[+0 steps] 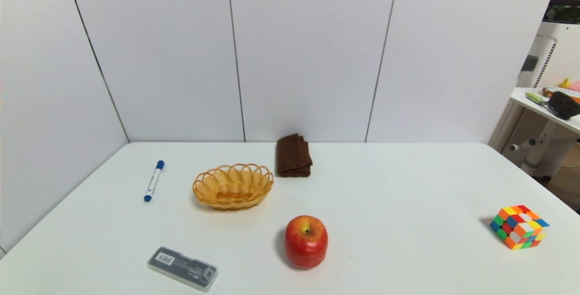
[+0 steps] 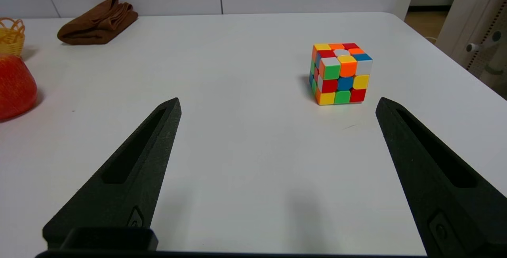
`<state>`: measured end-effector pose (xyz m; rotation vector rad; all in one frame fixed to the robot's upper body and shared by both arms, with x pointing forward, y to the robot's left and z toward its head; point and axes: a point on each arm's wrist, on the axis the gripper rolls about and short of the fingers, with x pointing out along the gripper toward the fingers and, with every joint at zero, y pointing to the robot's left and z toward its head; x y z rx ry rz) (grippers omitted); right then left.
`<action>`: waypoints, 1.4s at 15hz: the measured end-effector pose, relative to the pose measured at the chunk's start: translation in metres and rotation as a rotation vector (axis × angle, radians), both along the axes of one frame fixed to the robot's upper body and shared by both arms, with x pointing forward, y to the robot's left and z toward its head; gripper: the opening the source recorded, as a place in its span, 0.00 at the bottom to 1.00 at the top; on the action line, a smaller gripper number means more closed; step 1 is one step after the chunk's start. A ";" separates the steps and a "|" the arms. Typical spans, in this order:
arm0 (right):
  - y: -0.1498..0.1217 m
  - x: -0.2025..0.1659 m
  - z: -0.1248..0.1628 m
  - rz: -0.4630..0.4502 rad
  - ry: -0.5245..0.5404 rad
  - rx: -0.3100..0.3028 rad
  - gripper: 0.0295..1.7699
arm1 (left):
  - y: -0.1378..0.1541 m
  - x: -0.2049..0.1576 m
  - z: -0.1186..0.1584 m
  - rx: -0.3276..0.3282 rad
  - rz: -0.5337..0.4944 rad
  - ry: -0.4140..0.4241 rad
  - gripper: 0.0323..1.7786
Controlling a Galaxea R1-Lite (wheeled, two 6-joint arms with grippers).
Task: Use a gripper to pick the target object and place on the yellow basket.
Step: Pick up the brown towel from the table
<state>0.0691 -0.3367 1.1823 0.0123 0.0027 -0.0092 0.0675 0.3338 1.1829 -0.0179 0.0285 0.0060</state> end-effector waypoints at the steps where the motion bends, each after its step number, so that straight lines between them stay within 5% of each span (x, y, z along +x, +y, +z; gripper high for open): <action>1: 0.000 0.000 0.000 0.000 0.000 0.000 0.96 | 0.000 0.000 0.000 0.000 0.000 0.000 0.95; 21: 0.000 0.000 0.000 0.000 0.000 0.000 0.96 | 0.000 0.000 0.000 0.030 0.000 -0.001 0.95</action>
